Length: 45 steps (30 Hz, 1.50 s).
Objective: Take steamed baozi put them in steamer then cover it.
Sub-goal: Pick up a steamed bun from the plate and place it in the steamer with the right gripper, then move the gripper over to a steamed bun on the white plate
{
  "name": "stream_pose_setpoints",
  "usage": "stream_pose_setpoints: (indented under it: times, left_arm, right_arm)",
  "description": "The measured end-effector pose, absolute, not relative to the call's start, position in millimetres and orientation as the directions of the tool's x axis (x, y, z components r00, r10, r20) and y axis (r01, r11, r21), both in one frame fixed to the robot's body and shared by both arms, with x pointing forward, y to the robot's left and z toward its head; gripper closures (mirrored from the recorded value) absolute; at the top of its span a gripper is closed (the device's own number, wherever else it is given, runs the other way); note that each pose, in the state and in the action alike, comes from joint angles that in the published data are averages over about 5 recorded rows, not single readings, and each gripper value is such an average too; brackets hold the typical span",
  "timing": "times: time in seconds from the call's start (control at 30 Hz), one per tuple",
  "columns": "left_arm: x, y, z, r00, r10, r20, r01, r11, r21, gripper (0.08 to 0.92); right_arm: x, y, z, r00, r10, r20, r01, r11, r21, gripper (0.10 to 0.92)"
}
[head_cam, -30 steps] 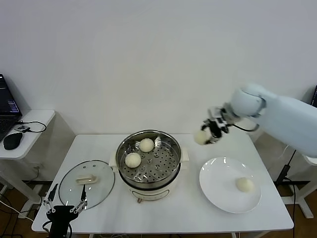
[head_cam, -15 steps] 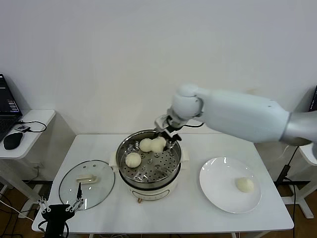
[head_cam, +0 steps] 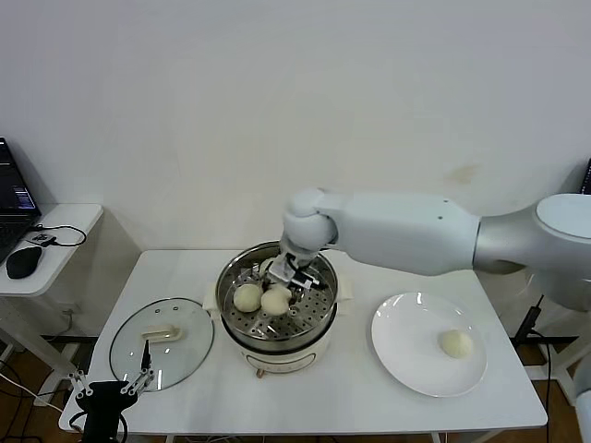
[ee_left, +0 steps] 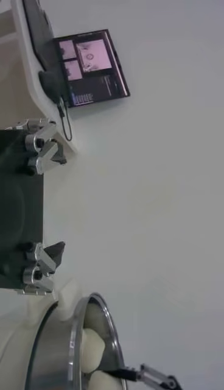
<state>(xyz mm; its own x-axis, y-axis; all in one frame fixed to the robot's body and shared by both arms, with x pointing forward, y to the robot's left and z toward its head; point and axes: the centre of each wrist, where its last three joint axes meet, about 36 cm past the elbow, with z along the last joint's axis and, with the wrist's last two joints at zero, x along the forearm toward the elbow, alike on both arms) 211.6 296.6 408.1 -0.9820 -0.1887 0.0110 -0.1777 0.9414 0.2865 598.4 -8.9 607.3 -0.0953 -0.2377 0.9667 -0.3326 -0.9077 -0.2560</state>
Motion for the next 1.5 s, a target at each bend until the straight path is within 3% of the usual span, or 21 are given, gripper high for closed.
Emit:
stream_pose_setpoints:
  times: [0.43, 0.7, 0.83, 1.0, 1.17, 1.5]
  left_arm:
    - [210, 295, 405, -0.982, -0.191, 0.013, -0.180, 0.943, 0.280, 0.177]
    - [210, 295, 405, -0.982, -0.191, 0.013, -0.180, 0.943, 0.282, 0.177]
    - [211, 297, 406, -0.982, -0.190, 0.007, -0.180, 0.941, 0.285, 0.177]
    - [213, 299, 407, -0.983, -0.186, 0.001, -0.178, 0.940, 0.292, 0.177]
    - [214, 300, 408, -0.984, -0.178, 0.000, -0.170, 0.939, 0.298, 0.177]
    - [219, 299, 410, -0.989, -0.150, -0.004, -0.144, 0.942, 0.302, 0.177]
  right_arm:
    - [588, -8, 594, -0.044, -0.193, 0.980, -0.238, -0.951, -0.198, 0.411]
    - [587, -12, 601, -0.039, -0.204, 0.978, -0.230, -0.951, -0.208, 0.227]
    - [590, -19, 617, -0.054, -0.225, 0.973, -0.251, -0.940, -0.231, 0.202]
    - [597, -39, 645, -0.094, -0.257, 0.962, -0.329, -0.904, -0.274, 0.200]
    - [604, -77, 675, -0.161, -0.277, 0.947, -0.481, -0.816, -0.320, 0.200]
    - [598, -200, 685, -0.251, -0.228, 0.941, -0.744, -0.576, -0.338, 0.200]
